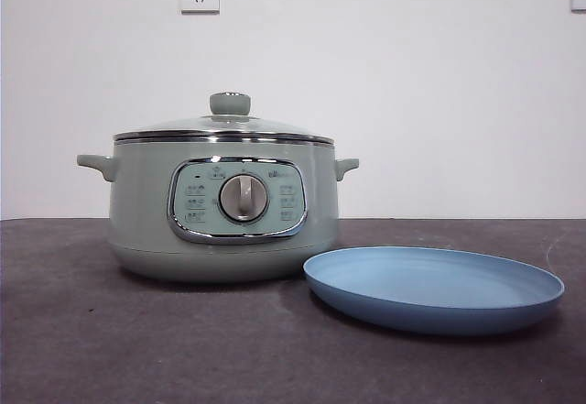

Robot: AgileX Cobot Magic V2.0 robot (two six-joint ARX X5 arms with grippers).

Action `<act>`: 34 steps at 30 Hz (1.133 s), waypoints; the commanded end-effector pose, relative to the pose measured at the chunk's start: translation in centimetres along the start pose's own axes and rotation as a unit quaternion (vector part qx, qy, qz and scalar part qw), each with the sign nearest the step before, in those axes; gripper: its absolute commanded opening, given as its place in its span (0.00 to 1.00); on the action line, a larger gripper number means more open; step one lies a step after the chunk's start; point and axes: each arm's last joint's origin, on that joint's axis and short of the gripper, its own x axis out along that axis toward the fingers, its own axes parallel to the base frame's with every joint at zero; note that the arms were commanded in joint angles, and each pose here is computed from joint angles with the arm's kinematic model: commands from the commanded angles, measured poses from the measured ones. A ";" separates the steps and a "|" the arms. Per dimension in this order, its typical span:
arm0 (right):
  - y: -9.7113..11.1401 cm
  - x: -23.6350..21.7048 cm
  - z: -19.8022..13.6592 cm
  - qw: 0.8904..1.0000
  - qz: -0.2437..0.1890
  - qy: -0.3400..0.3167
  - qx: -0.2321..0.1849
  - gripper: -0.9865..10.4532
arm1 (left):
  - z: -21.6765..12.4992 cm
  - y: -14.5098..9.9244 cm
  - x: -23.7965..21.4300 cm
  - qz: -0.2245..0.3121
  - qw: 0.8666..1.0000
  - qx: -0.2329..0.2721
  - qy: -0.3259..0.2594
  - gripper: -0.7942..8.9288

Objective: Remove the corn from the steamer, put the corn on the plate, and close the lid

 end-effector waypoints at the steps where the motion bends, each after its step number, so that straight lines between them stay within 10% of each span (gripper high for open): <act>1: 1.0 0.1 2.1 1.000 0.030 -0.001 0.000 0.08 | 1.6 -0.5 -0.2 -0.017 1.000 -0.004 0.000 0.07; 15: 5.1 5.4 12.4 0.957 0.208 0.189 -0.077 0.08 | 10.2 -3.0 2.2 -0.161 0.979 0.003 0.121 0.07; 26: 6.0 7.8 14.1 0.910 0.247 0.316 -0.110 0.08 | 13.1 -3.8 4.1 -0.215 0.952 0.010 0.217 0.07; 34: 6.1 7.9 13.9 0.908 0.247 0.322 -0.108 0.15 | 13.3 -3.7 4.4 -0.214 0.950 0.003 0.226 0.15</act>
